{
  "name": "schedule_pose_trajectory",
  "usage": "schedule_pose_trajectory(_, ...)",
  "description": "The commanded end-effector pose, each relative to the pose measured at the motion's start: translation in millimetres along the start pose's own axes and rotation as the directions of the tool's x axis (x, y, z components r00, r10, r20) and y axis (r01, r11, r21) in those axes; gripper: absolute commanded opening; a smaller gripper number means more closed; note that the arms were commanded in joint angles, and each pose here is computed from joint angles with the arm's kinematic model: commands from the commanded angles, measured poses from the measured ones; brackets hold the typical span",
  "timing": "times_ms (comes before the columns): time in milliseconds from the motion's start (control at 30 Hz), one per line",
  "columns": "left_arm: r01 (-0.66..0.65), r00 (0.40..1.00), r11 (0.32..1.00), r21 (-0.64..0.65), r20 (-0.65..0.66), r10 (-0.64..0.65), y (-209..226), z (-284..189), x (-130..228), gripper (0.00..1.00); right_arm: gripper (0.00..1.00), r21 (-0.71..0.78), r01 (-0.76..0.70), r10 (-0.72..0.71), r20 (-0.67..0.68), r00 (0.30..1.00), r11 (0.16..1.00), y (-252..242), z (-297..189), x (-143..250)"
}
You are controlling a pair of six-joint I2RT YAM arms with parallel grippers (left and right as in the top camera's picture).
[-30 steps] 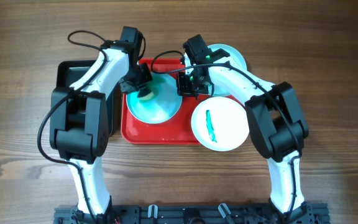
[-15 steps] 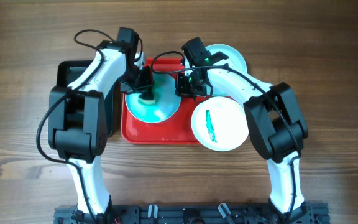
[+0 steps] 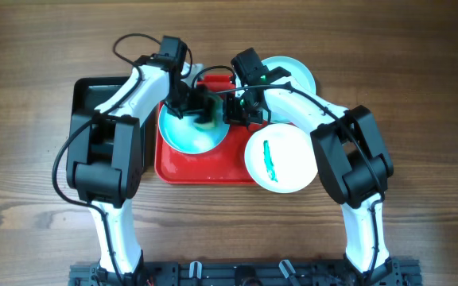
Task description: Clean dirty plates on tray and stack at the side
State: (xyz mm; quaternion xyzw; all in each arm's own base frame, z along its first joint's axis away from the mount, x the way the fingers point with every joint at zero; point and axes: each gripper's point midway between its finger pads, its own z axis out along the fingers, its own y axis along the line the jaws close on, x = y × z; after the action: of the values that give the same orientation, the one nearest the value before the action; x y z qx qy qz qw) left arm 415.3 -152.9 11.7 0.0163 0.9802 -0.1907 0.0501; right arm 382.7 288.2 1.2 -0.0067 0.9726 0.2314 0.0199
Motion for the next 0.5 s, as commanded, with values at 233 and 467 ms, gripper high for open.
schedule_pose_trajectory(233, 0.354, 0.935, 0.807, -0.474, 0.191, -0.298, 90, -38, 7, 0.04, 0.04, 0.029, -0.017, 0.018, -0.031, 0.999, 0.999, -9, 12, 11)
schedule_pose_trajectory(467, 0.080, 0.980, 0.987, -0.138, -0.169, -0.103, 18, -56, 53, 0.04, 0.04, 0.029, -0.017, 0.018, -0.031, 0.999, 0.999, -9, 12, 11)
